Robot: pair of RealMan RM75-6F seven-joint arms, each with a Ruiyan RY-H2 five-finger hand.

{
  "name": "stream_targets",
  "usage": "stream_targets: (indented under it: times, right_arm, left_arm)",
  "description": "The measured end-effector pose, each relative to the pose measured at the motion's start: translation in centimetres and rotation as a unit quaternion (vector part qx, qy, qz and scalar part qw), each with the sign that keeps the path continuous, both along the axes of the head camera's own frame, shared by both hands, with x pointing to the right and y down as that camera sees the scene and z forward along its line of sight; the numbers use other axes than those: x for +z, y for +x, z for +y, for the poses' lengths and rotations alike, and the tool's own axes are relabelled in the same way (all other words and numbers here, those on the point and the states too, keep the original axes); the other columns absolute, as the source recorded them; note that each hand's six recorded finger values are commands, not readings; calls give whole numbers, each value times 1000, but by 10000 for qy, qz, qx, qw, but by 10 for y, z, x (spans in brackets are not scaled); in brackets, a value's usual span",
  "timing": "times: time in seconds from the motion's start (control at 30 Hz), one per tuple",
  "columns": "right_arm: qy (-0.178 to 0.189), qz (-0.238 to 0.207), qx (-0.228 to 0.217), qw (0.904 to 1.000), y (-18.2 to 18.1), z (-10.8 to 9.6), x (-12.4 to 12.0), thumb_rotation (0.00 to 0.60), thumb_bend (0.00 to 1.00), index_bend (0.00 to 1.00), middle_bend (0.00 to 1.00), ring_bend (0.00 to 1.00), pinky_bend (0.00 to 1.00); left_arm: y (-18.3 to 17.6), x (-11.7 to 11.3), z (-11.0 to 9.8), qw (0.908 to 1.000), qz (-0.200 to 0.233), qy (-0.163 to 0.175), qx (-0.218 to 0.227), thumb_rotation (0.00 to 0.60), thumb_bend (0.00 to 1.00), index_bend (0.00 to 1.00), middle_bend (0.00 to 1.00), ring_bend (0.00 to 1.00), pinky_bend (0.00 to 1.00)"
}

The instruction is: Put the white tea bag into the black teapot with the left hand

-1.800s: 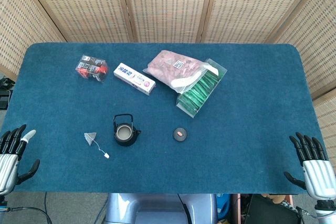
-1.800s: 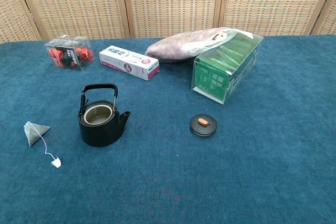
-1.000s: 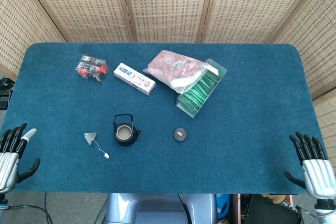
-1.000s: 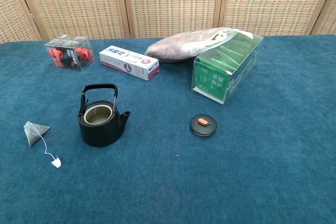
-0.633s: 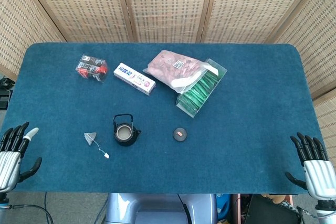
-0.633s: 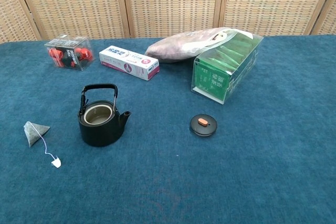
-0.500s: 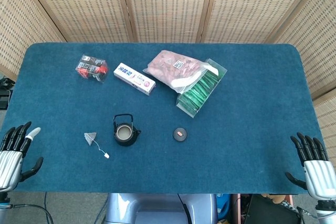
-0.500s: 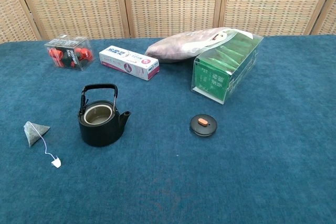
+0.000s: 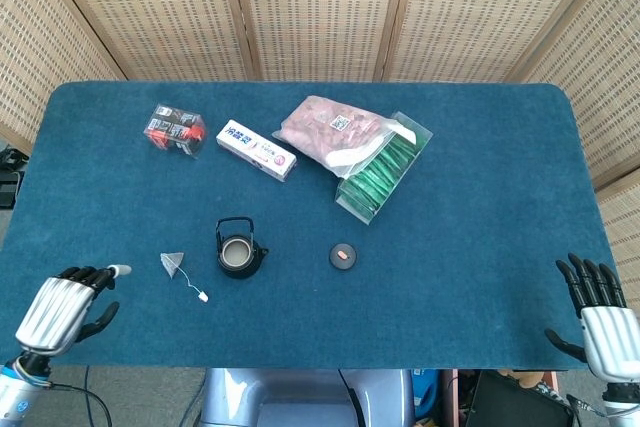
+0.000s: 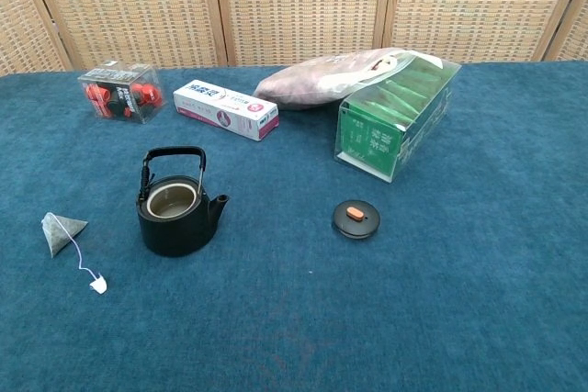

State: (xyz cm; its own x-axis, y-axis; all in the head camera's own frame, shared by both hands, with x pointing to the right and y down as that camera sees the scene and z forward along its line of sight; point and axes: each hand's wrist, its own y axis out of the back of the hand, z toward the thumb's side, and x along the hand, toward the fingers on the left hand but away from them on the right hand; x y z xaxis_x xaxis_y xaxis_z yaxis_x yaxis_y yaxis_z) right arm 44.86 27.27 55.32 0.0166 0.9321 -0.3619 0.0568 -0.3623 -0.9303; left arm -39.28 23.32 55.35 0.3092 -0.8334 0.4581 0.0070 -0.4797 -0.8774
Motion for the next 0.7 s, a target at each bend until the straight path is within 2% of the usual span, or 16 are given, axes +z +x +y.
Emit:
stream_targets:
  times: [0.2, 0.37, 0.7]
  right_arm:
    - [-9, -5, 2, 10000, 0, 0, 1, 600, 71, 91, 118, 0, 83]
    - [-16, 2, 10, 10000, 1, 0, 1, 600, 71, 92, 118, 0, 84]
    - [-41, 28, 66, 10000, 4, 1, 2, 600, 71, 91, 118, 0, 83]
  left_arm:
    - [14, 10, -3, 9994, -12, -140, 309, 600, 378, 399, 638, 556, 512]
    - [27, 22, -6, 9981, -55, -273, 558, 600, 381, 399, 657, 569, 513]
    - [40, 51, -11, 9946, -352, -573, 788, 600, 381, 399, 677, 580, 513]
